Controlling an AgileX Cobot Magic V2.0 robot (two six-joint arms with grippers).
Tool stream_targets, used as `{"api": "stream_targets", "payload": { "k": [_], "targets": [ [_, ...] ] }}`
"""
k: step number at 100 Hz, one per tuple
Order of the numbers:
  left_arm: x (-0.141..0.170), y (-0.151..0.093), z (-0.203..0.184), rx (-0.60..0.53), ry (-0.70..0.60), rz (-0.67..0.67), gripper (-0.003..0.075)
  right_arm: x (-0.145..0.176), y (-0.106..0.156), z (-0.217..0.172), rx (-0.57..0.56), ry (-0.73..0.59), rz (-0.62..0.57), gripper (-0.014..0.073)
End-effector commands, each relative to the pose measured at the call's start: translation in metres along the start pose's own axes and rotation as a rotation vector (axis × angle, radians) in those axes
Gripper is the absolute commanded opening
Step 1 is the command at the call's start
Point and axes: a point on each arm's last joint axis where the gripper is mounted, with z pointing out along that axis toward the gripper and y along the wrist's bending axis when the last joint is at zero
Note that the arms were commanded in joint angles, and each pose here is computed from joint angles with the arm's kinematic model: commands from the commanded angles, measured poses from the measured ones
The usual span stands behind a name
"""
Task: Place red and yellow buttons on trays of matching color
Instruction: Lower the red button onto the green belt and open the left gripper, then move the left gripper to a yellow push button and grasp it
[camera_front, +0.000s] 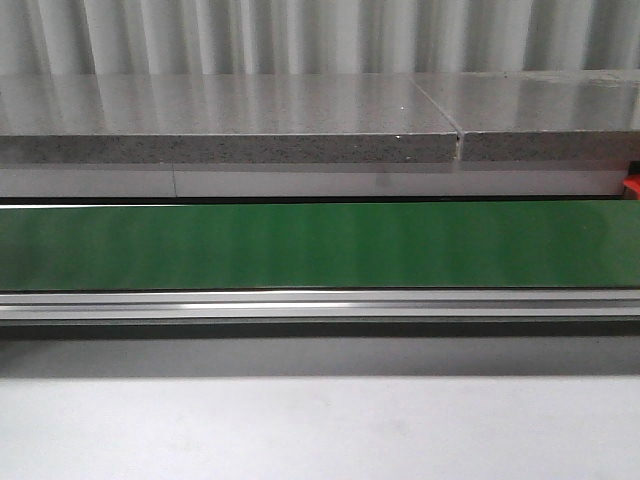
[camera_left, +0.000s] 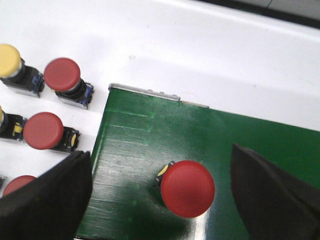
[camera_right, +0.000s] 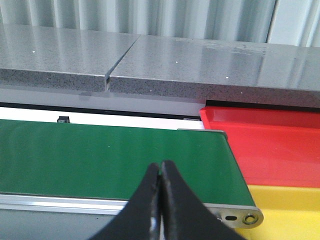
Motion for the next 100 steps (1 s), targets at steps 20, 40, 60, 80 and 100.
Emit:
{"api": "stream_targets", "payload": {
  "k": [20,40,60,80,100],
  "targets": [
    [-0.009,0.022,-0.045,-0.025,-0.158,-0.146,0.0531,-0.013,-0.001,-0.002,0.006,-0.106,-0.011,-0.0069],
    [0.018,0.061,-0.026,-0.175,-0.043,-0.26,0.0531,-0.013,-0.001,-0.002,0.006,-0.105,-0.011,-0.0069],
    [0.057,0.106,-0.011,-0.357,0.061,-0.391,0.0531,-0.013,-0.001,-0.002,0.006,-0.105,-0.011,-0.0069],
    [0.084,0.133,-0.002,-0.433,0.056,-0.505,0.0531,-0.013,-0.001,-0.002,0.006,-0.105,-0.011,-0.0069],
    [0.091,0.143,0.011,-0.449,0.089,-0.526,0.0531,-0.013,-0.001,-0.002,0.006,-0.105,-0.011,-0.0069]
  ]
}}
